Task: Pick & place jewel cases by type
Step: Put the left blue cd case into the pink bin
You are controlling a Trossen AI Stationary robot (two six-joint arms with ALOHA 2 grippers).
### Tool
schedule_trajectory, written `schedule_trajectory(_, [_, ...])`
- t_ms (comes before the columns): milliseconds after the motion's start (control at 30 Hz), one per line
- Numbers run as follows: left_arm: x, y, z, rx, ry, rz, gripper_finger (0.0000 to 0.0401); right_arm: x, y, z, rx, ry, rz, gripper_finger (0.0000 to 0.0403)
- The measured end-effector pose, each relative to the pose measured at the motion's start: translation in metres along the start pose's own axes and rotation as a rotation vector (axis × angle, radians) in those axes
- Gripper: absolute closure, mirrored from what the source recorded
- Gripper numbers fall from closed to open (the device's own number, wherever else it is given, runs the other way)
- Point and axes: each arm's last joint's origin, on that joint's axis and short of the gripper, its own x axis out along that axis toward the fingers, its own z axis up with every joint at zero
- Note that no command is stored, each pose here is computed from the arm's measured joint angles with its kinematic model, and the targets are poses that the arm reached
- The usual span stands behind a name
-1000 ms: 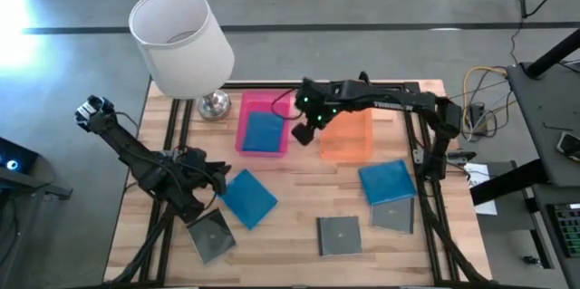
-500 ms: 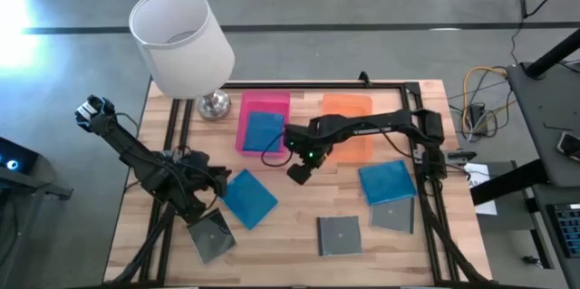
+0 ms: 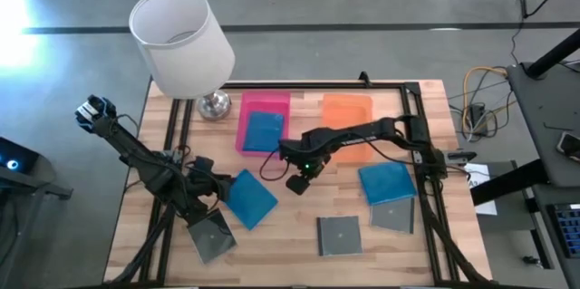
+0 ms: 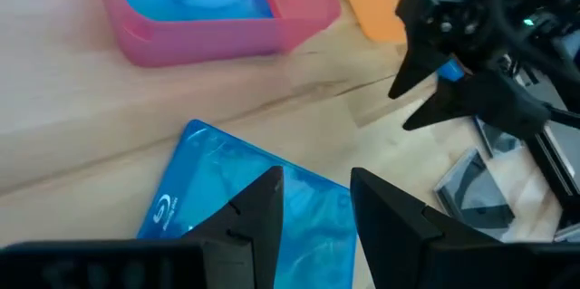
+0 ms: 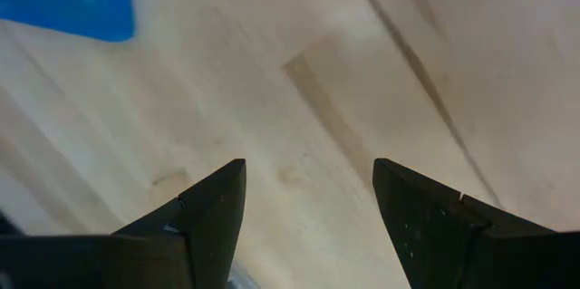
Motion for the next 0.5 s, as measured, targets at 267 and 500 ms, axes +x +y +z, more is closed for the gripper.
schedule_trajectory(267, [0.002,0.001,-0.002,-0.02,0.0,-0.02,0.0287,0.008,-0.001,-0.005,-0.002,0.014,-0.006,0.0168])
schedule_trajectory(500, [0.002,0.001,-0.002,-0.021,-0.009,-0.023,0.0287,0.015,-0.003,-0.009,0.011,0.027,-0.013,0.0168])
